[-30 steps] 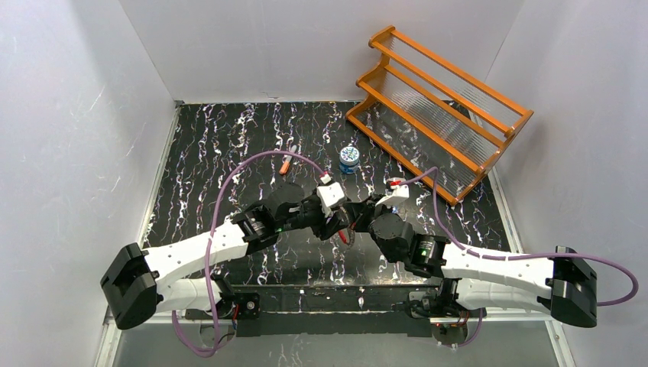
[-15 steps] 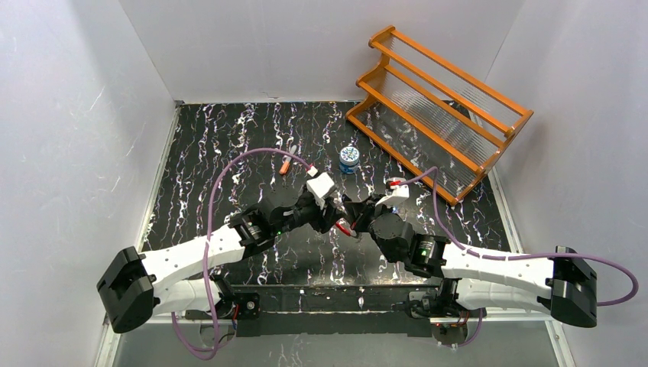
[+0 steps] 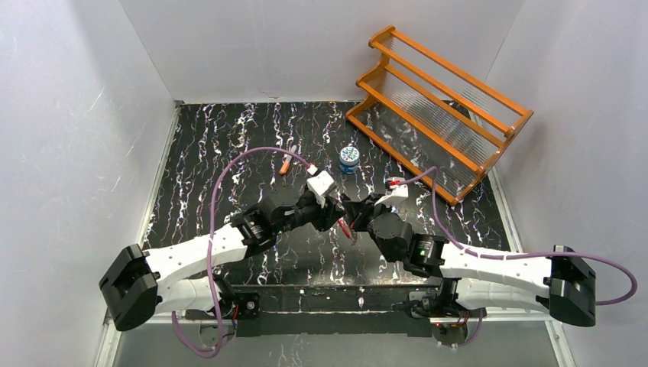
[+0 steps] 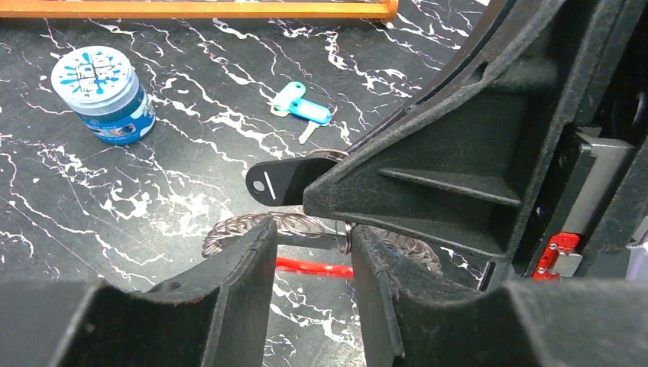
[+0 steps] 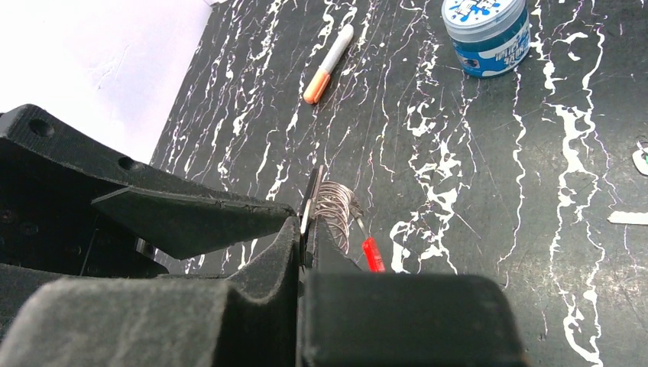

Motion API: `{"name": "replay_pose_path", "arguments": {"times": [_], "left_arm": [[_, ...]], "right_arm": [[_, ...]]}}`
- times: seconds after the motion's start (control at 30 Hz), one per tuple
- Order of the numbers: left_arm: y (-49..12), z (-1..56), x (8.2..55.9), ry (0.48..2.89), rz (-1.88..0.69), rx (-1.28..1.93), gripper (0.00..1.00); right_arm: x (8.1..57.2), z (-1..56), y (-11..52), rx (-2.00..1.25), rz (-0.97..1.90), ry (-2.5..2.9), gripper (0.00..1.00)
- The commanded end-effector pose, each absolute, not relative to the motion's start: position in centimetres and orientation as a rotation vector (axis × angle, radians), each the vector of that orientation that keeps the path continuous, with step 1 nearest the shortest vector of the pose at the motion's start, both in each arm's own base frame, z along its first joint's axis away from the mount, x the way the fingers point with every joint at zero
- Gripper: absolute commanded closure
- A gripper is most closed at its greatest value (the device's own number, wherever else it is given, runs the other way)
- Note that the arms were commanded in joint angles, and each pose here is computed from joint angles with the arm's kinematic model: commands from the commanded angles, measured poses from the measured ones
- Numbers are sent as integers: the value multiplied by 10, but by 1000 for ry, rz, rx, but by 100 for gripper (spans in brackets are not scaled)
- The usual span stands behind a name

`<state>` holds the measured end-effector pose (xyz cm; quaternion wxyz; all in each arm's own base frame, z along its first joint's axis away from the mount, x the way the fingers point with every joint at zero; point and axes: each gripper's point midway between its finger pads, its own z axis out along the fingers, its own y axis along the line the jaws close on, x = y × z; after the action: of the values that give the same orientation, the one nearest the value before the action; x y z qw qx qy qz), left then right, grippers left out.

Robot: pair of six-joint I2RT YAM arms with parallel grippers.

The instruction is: Remove the keys from the keyring

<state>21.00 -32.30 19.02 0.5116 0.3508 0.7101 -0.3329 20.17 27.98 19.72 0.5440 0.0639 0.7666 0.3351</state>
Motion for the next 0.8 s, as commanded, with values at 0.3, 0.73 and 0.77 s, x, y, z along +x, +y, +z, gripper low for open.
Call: {"name": "replay_pose_path", "arguments": {"times": [0.3, 0.73, 0.77], "left_arm": [[-317, 188, 222, 1705, -740, 822, 91], [-308, 188, 213, 1620, -691, 971, 100], [-306, 188, 212, 1607, -684, 986, 100]], "right_arm": [[201, 226, 297, 204, 924, 1762, 99], [200, 229, 284, 229, 937, 1730, 91], [199, 229, 285, 224, 940, 1730, 89]]}}
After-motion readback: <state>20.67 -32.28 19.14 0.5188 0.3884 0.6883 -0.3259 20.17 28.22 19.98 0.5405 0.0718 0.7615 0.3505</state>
